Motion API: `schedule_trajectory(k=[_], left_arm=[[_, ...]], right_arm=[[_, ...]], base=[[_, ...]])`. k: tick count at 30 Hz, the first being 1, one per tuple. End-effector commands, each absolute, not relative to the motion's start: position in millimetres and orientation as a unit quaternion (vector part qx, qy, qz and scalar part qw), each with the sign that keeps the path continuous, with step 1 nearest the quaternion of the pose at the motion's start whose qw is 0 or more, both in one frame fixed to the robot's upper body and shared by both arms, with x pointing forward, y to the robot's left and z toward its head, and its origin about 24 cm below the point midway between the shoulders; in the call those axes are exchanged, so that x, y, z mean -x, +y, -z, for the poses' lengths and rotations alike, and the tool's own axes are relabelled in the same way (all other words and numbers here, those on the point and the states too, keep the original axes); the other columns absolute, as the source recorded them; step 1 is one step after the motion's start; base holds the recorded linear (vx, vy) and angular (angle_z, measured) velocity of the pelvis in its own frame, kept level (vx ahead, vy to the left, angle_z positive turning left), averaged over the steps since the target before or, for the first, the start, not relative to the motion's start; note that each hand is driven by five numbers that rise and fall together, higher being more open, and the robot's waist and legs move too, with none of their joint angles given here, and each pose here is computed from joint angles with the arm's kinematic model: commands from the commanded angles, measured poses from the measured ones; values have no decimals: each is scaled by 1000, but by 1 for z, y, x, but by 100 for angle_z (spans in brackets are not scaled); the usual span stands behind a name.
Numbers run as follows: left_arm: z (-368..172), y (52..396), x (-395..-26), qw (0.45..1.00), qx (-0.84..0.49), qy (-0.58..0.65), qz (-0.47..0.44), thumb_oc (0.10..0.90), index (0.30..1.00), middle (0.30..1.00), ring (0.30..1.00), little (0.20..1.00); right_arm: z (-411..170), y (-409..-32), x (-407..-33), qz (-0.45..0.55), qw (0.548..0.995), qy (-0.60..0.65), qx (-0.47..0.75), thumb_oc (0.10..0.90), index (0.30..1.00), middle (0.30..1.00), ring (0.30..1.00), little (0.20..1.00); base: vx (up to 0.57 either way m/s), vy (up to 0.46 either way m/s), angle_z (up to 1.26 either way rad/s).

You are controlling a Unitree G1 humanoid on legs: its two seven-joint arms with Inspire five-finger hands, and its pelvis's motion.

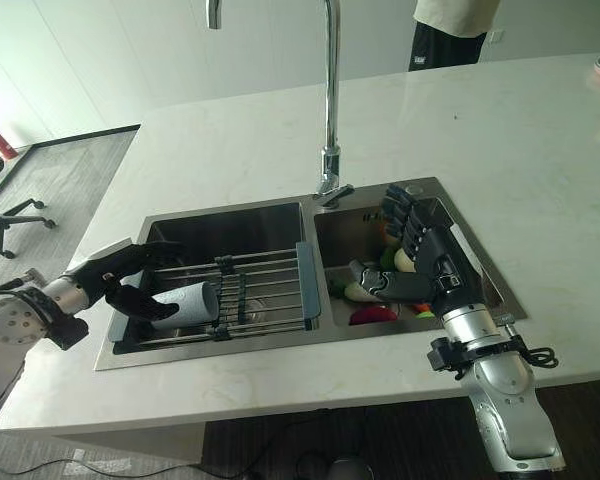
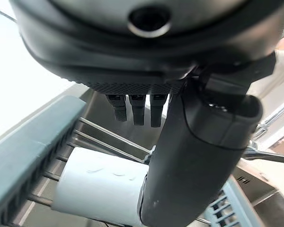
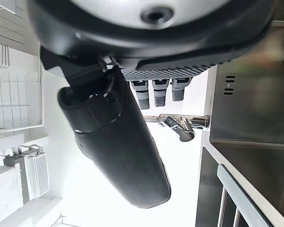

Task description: Place the dishes in the dishwasher.

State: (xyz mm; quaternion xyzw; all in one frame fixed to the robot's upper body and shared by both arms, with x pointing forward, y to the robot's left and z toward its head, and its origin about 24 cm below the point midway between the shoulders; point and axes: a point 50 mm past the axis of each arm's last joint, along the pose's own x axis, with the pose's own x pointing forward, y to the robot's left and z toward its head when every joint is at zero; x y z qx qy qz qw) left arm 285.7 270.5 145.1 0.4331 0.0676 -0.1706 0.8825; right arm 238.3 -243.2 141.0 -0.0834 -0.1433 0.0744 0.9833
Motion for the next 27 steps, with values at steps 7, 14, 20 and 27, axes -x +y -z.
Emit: schedule_trajectory(k=[7, 14, 20, 27], left_arm=[[-220, 266, -303, 838, -528, -31, 132, 800, 900, 900, 900, 900], [-215, 269, -308, 832, -538, 0, 138, 800, 900, 900, 900, 900], [-209, 272, -309, 823, -546, 38, 154, 800, 900, 900, 900, 900], [-206, 278, -308, 813, -552, 83, 167, 800, 900, 900, 900, 900]], right_arm=[[-205, -236, -243, -86, 944, -305, 89, 800, 900, 900, 900, 900], [-206, -236, -244, -88, 944, -305, 90, 800, 900, 900, 900, 900], [-206, -236, -245, -88, 944, -305, 89, 800, 900, 900, 900, 900], [-209, -236, -245, -91, 943, -306, 92, 800, 900, 900, 900, 900]], base=[[0, 0, 0], [0, 0, 0], [0, 0, 0], [10, 3, -3]])
